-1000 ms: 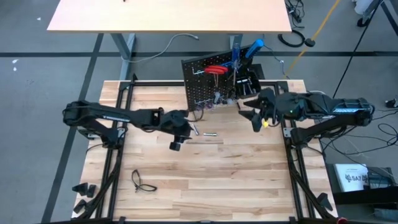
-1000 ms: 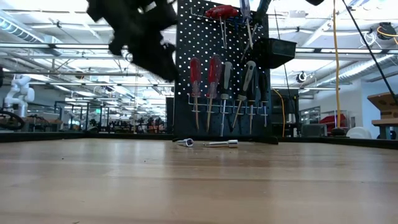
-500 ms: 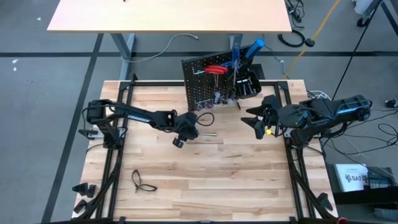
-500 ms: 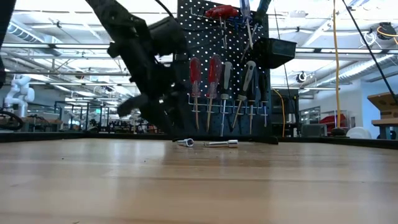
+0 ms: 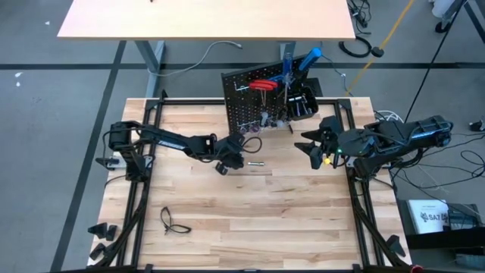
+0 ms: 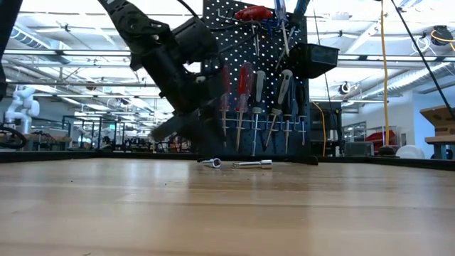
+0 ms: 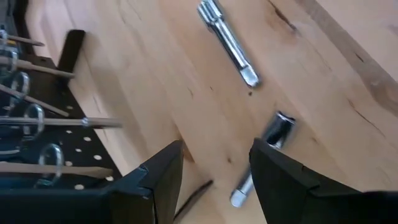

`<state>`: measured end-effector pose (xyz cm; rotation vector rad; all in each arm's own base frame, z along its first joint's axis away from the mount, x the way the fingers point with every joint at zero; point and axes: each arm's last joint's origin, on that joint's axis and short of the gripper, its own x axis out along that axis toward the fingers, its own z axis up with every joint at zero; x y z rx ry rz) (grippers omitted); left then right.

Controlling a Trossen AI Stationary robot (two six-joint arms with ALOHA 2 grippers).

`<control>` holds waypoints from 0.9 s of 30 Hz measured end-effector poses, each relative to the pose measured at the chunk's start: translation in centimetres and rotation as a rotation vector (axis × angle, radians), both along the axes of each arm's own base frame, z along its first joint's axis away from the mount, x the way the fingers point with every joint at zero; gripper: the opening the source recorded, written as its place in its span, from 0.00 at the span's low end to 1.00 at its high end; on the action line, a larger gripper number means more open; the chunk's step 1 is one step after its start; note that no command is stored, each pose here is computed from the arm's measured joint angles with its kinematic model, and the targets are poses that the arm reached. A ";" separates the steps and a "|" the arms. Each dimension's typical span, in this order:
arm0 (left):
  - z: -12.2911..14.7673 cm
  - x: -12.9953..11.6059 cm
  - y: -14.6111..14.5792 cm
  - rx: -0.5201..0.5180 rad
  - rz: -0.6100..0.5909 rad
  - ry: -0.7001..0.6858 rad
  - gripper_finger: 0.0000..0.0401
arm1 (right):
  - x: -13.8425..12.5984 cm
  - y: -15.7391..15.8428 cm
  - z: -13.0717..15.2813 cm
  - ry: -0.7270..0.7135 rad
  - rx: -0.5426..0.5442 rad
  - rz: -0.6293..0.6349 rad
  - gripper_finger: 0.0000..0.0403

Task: Hang tools onto peg board
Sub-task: Put the silver extension bar into the black bin on the pegboard

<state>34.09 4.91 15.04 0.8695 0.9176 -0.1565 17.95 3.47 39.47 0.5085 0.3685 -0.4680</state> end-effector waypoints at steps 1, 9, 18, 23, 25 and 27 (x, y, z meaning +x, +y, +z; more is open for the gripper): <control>0.0 0.1 0.0 0.001 0.000 -0.007 0.47 | 0.0 0.0 0.0 0.000 0.000 0.000 0.57; -2.7 0.7 0.4 0.067 0.054 0.042 0.45 | 0.0 0.0 0.0 0.000 0.001 -0.002 0.57; -2.7 0.0 -1.4 0.007 0.183 0.092 0.20 | 0.0 0.0 0.0 -0.004 0.011 -0.001 0.57; -0.9 -1.2 -4.1 -0.169 0.196 0.106 0.10 | 0.0 0.2 0.0 -0.005 0.011 0.008 0.57; 0.7 -1.5 -5.0 -0.191 0.199 0.055 0.08 | 0.0 0.2 0.0 -0.002 0.003 0.009 0.57; 2.7 -1.8 -5.9 -0.213 0.198 -0.024 0.06 | 0.0 0.2 0.0 -0.002 -0.002 0.008 0.57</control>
